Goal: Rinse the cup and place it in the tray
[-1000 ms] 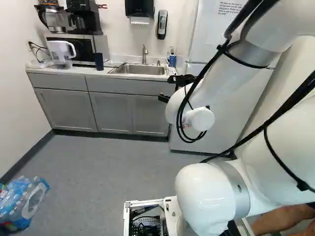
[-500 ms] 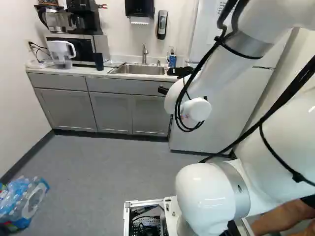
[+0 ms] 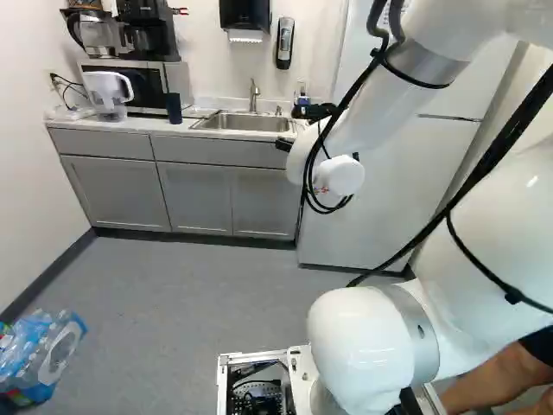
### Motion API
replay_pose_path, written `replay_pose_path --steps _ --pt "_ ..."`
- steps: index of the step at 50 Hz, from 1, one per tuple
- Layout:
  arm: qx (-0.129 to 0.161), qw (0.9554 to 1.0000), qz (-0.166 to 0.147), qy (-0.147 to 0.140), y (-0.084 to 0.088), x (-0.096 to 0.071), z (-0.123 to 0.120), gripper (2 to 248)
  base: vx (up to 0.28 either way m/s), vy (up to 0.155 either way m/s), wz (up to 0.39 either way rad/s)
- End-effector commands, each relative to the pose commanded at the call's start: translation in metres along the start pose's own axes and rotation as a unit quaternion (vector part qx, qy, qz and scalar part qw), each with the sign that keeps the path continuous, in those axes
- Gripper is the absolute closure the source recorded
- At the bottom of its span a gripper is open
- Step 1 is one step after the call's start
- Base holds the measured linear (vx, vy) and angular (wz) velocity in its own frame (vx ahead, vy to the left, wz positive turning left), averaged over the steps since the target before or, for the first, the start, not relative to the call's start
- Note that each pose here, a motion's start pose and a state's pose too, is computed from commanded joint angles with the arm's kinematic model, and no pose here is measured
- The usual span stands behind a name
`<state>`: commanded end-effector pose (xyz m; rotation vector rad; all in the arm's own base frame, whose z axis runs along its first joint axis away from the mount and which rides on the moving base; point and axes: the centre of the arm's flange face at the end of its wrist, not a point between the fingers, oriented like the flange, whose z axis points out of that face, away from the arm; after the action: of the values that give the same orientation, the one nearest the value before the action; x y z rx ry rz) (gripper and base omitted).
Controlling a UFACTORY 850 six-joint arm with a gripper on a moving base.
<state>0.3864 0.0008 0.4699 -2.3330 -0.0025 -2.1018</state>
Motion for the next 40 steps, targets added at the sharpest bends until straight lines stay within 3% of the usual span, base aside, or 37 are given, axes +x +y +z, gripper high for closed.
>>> replay_pose_path --steps 40 --pt "0.006 0.9991 0.000 0.043 -0.005 0.048 0.041 3 0.000 0.000 0.000"
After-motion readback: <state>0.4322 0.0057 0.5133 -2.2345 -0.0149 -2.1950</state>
